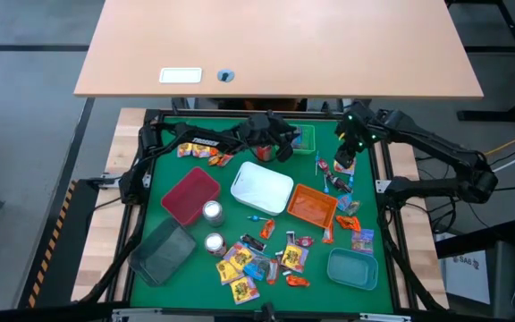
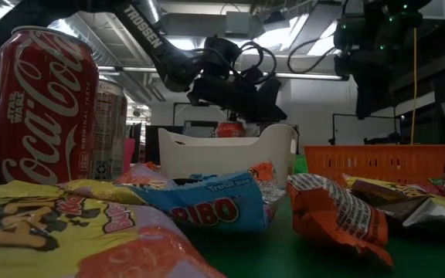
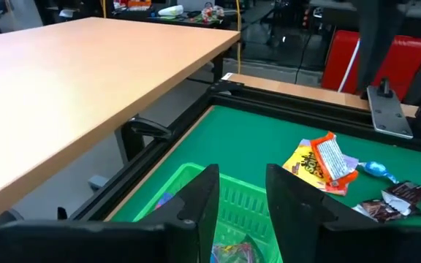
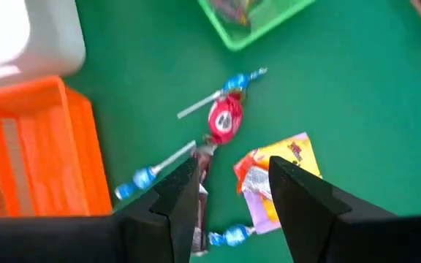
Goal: Sort candy
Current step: Put the orange chocolate into the blue bin
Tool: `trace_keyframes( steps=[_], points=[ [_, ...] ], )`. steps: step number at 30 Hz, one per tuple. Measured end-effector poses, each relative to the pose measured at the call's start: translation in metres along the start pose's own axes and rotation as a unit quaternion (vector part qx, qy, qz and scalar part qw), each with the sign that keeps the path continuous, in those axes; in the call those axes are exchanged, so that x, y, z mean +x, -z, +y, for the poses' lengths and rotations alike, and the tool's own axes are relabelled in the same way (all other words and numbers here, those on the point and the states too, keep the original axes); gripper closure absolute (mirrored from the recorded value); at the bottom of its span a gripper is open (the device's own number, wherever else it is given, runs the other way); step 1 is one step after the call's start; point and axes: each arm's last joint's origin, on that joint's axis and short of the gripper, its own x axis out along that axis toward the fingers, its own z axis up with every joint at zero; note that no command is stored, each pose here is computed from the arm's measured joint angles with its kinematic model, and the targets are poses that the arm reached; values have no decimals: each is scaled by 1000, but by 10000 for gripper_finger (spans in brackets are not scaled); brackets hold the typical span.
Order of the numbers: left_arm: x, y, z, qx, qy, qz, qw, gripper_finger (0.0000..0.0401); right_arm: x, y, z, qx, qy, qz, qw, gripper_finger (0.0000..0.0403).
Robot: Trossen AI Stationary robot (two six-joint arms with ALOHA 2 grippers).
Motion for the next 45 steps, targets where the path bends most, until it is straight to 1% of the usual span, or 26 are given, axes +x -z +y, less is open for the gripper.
trace_keyframes(
  steps=[6, 13, 16, 21, 27, 31, 34, 37, 39, 41, 45],
  points=[
    [0, 0, 0, 0, 0, 0, 1000, 297, 17, 13, -2, -37, -3, 36, 999, 237],
    [0, 0, -4, 0, 4, 0, 1000, 297, 34, 27, -6, -71, 37, 72, 994, 237],
    [0, 0, -6, 1, 7, 0, 1000, 297, 42, 28, -7, -84, 43, 77, 993, 237],
    [-1, 0, -9, 1, 9, 0, 1000, 297, 57, 29, -12, -110, 64, 117, 985, 237],
    [-1, 0, -9, 1, 9, 0, 1000, 297, 78, 27, -16, -115, 62, 171, 977, 237],
    [-1, 0, -9, 1, 9, 0, 1000, 297, 92, 26, -20, -124, 76, 205, 968, 237],
    [0, 0, -9, 1, 9, 0, 1000, 297, 101, 24, -23, -125, 92, 217, 964, 237],
    [-1, 0, -9, 1, 9, 0, 1000, 297, 106, 23, -24, -125, 95, 223, 962, 238],
    [-1, 0, -9, 1, 9, 0, 1000, 297, 106, 23, -24, -125, 95, 223, 962, 245],
    [-1, 0, -9, 1, 9, 0, 1000, 297, 106, 23, -24, -124, 95, 223, 962, 261],
    [-1, 0, -9, 1, 9, 0, 1000, 297, 106, 23, -24, -121, 96, 223, 962, 311]
  ],
)
